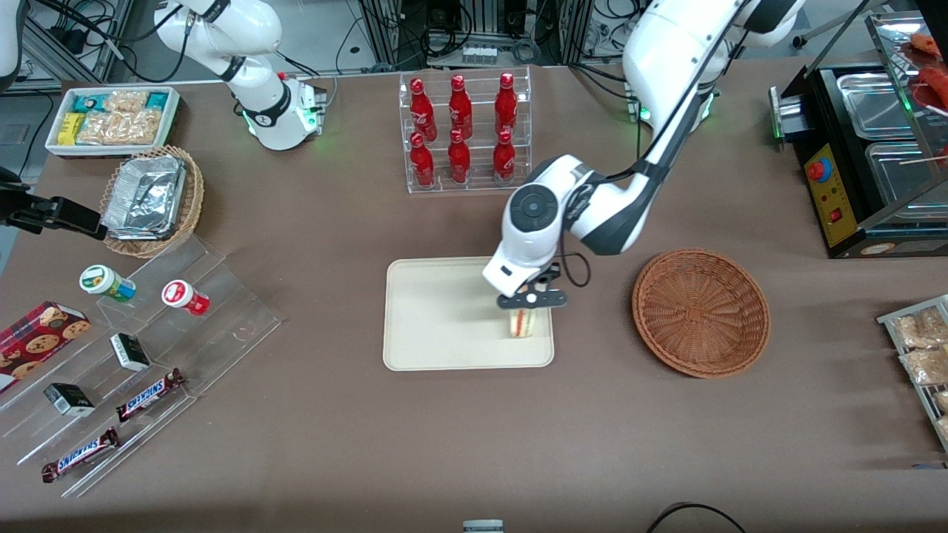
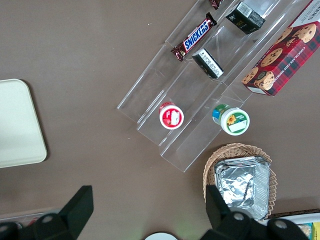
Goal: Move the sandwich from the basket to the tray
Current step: 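Lower the sandwich onto the white tray and open the left gripper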
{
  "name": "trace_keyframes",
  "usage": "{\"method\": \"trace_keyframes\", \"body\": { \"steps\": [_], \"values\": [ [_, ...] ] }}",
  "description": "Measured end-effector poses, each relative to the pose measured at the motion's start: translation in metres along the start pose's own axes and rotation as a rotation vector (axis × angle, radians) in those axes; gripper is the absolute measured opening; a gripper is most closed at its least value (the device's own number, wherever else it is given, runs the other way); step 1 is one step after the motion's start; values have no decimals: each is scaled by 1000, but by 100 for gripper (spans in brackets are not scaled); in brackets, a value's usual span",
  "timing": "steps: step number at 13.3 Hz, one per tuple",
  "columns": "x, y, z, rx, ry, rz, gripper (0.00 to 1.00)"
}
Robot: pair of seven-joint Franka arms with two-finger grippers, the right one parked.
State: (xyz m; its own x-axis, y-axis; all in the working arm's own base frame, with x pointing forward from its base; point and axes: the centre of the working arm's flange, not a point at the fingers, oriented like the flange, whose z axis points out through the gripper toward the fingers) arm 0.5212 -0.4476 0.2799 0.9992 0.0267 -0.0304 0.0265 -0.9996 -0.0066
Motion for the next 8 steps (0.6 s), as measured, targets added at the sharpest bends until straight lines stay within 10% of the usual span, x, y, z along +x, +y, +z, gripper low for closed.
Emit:
{"method": "trace_keyframes", "body": {
  "steps": [8],
  "values": [
    [5, 31, 26, -13, -5, 24, 15]
  ]
}}
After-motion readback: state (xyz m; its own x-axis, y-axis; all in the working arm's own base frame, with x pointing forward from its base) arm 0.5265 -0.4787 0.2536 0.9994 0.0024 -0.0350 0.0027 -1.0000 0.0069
